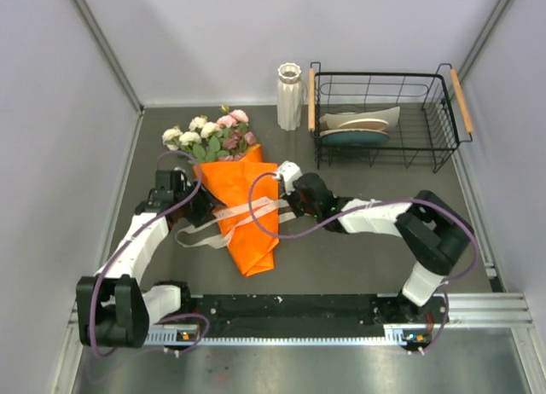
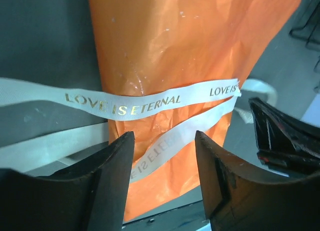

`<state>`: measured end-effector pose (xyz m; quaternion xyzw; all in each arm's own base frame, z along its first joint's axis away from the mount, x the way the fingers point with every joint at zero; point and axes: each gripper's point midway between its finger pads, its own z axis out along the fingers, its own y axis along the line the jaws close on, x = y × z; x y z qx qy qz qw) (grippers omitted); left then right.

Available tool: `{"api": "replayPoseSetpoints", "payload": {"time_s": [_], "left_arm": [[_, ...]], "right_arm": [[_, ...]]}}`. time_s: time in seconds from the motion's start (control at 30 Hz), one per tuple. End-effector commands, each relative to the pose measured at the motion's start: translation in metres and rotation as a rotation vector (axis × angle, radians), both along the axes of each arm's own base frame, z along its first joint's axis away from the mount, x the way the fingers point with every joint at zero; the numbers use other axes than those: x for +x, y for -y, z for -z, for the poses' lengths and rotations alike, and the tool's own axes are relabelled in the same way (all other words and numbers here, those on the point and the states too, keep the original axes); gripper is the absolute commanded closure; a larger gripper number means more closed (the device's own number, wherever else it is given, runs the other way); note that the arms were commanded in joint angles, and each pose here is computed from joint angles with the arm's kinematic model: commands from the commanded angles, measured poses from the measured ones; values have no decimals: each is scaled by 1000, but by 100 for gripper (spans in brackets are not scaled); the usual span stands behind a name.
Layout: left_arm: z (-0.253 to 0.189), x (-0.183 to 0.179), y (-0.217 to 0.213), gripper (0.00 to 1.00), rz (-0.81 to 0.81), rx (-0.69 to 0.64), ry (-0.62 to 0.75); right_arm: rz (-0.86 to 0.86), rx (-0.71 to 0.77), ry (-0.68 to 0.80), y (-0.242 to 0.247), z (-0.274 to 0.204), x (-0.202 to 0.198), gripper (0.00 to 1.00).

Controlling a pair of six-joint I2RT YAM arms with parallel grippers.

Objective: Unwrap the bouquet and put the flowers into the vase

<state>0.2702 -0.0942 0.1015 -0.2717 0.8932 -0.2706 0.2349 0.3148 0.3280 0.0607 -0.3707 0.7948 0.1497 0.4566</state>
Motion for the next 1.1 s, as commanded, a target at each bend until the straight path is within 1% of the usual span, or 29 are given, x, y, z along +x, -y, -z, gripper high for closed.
{"api": "replayPoseSetpoints", "payload": {"time_s": [0.0,0.03,0.1,0.13,0.17,0.2,0.23,0.27,0.3,0.33,0.37,0.4,0.43,0.47,0.5,0.57,0.63,0.67,0.73,0.77,0.8,0.83,0.87,0.9,0.97,1.0,1.03,1.07], "left_arm": [[-7,4,-6,39,-275,-147,15],[9,-4,-9,37,-379,-197,-37],[3,1,-21,31,-492,-227,41],[6,-1,-23,28,-533,-243,39],[-3,2,-30,27,-557,-228,92],[-2,-1,-34,26,-562,-196,92],[-3,-3,-39,21,-570,-169,92],[-12,0,-43,17,-581,-146,107],[-7,-4,-51,12,-618,-109,83],[2,-14,-60,6,-666,-72,26],[7,-17,-67,3,-712,-68,-1],[11,-19,-67,3,-735,-92,-17],[9,-12,-69,4,-754,-127,10],[13,-10,-66,5,-759,-168,-3],[28,-15,-64,7,-800,-224,-51],[34,-4,-60,14,-812,-337,-66],[40,1,-54,19,-824,-425,-100],[46,5,-53,22,-833,-441,-125],[48,11,-53,22,-857,-475,-153],[58,11,-52,23,-876,-481,-195],[58,17,-51,25,-896,-520,-193],[70,12,-46,26,-903,-540,-248],[70,17,-44,29,-894,-565,-242],[69,22,-43,40,-892,-589,-234],[79,20,-39,53,-885,-604,-275],[78,23,-39,62,-875,-615,-253],[79,21,-39,79,-870,-619,-251],[82,17,-40,88,-860,-602,-238]], "right_arm": [[483,169,135,81,-65,39,100],[622,228,123,108,-70,47,100],[730,282,125,143,-82,43,100],[766,301,127,159,-85,46,100],[748,299,127,163,-84,42,100],[626,288,146,153,-95,37,100],[526,298,159,139,-101,35,100],[414,296,156,123,-103,30,85],[249,285,122,98,-97,19,75],[205,262,103,89,-90,14,66],[165,254,110,76,-92,12,49],[136,240,112,67,-89,9,43],[97,199,117,61,-79,9,39],[52,196,133,47,-81,3,31],[32,169,150,42,-78,2,29],[4,151,154,31,-73,2,25],[-57,150,144,19,-71,-5,25],[-75,144,136,15,-65,-6,25],[-108,122,134,9,-60,-9,25],[-117,111,128,7,-54,-10,25],[-122,102,138,6,-53,-9,25],[-128,93,138,4,-51,-10,25],[-117,88,146,4,-52,-6,25],[-124,76,148,2,-47,-6,25],[-136,68,157,0,-44,-4,25],[-155,53,164,-1,-39,-3,25],[-169,55,178,-3,-38,-3,25],[-204,48,181,-4,-33,-7,25]]}}
